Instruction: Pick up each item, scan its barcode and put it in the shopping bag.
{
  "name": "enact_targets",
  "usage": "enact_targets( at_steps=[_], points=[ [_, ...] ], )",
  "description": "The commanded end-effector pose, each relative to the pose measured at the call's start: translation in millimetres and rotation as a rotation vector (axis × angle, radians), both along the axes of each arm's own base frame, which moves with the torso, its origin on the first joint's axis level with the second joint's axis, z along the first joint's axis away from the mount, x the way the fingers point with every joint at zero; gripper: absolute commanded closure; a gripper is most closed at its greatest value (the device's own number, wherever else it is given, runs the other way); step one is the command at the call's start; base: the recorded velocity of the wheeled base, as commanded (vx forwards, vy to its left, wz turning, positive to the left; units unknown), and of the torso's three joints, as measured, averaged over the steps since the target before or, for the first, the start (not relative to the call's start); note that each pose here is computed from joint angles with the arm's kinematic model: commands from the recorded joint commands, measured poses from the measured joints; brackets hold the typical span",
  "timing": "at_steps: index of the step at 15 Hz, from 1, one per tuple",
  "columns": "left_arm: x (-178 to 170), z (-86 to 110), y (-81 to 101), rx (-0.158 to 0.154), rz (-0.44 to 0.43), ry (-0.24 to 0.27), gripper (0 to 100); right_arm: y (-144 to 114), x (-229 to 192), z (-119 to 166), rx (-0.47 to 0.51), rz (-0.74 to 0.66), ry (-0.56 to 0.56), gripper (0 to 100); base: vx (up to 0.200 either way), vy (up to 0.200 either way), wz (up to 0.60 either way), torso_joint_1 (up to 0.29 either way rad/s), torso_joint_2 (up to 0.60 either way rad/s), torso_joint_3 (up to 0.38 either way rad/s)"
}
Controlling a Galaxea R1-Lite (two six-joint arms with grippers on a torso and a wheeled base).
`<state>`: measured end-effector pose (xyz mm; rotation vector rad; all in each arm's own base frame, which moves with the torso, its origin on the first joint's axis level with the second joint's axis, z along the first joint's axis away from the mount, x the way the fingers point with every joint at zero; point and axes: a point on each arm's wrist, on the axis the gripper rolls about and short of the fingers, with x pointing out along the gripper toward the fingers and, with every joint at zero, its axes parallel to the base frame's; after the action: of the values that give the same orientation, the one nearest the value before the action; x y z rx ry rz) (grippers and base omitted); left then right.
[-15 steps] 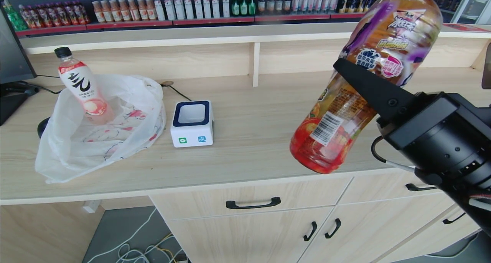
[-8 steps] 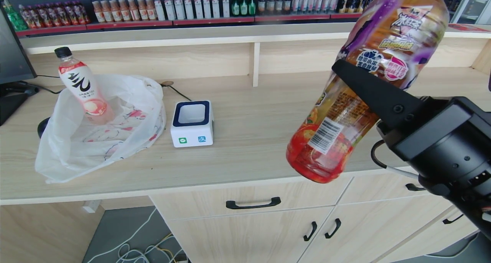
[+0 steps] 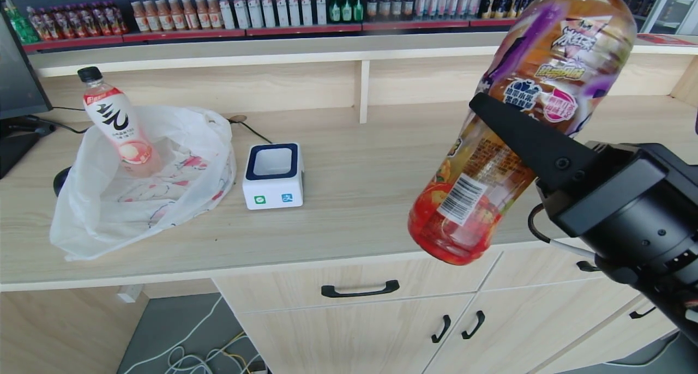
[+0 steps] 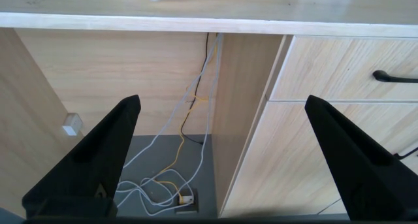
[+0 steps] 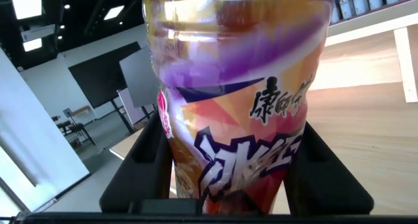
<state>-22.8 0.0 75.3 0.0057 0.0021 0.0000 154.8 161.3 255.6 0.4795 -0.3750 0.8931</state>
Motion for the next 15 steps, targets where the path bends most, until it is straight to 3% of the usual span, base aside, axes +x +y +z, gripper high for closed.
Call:
enact_targets(
  at_steps=[1, 3, 9, 12, 15],
  points=[
    [0, 0.0, 0.0, 0.0, 0.0, 0.001, 0, 0, 0, -4, -0.017, -0.006, 0.008, 100, 0.0, 0.0, 0.0, 0.0, 0.0, 0.0],
    [0, 0.0, 0.0, 0.0, 0.0, -0.001, 0, -3, -1, -18, -0.09, -0.072, 0.007, 100, 0.0, 0.0, 0.0, 0.0, 0.0, 0.0],
    [0, 0.0, 0.0, 0.0, 0.0, -0.001, 0, -15, 7, -21, -0.173, -0.256, -0.047, 100, 0.0, 0.0, 0.0, 0.0, 0.0, 0.0],
    [0, 0.0, 0.0, 0.002, 0.0, -0.001, 0, -30, 17, -31, -0.233, -0.476, -0.012, 100, 0.0, 0.0, 0.0, 0.0, 0.0, 0.0],
    [0, 0.0, 0.0, 0.002, 0.0, -0.001, 0, -51, 28, -34, -0.234, -0.624, 0.023, 100, 0.0, 0.0, 0.0, 0.0, 0.0, 0.0]
  ],
)
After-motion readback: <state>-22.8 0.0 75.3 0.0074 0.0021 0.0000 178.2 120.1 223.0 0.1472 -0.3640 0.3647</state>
